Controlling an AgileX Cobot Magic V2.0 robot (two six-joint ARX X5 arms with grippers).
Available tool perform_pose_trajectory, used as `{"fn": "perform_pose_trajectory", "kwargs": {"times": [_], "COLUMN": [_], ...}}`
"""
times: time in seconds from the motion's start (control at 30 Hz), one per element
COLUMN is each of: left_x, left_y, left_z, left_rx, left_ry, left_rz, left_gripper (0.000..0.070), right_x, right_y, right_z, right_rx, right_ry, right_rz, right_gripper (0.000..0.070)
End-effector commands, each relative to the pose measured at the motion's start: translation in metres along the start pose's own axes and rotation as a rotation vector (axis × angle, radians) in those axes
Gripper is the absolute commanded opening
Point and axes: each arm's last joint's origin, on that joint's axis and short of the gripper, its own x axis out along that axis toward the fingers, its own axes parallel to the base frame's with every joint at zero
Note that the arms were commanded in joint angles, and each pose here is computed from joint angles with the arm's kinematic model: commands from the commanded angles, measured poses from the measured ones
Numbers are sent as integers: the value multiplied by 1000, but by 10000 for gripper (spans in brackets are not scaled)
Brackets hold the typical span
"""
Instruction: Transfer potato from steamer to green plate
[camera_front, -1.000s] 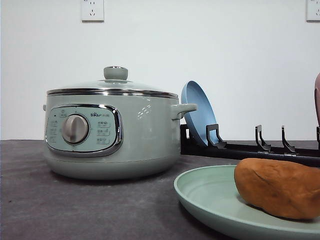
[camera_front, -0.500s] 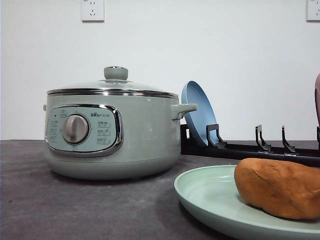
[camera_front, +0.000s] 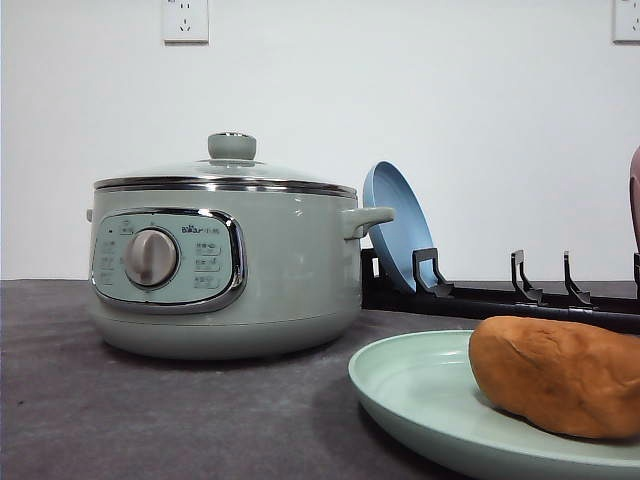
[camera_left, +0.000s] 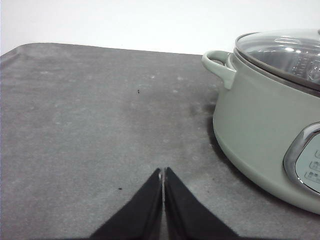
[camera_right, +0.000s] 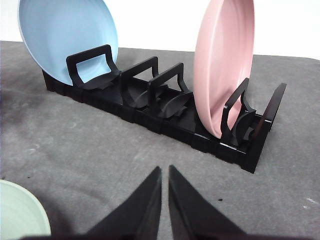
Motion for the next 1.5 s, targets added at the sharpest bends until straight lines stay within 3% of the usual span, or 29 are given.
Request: {"fn": "perform_pose_trajectory", "kwargs": {"times": [0.0,1.47], "left_x": [2,2], "left_y": [0,0], "left_z": [-7,-7], "left_rx": [10,10], "left_ry": [24,24], "left_rz": [0,0], "left_gripper": [0,0], "right_x": [0,0], "right_y": [0,0], "right_z": [-1,-1], "right_rx": [-8,-8], "right_ry": [-4,-4], "right_rz": [-6,-6], "right_gripper": [12,12]}}
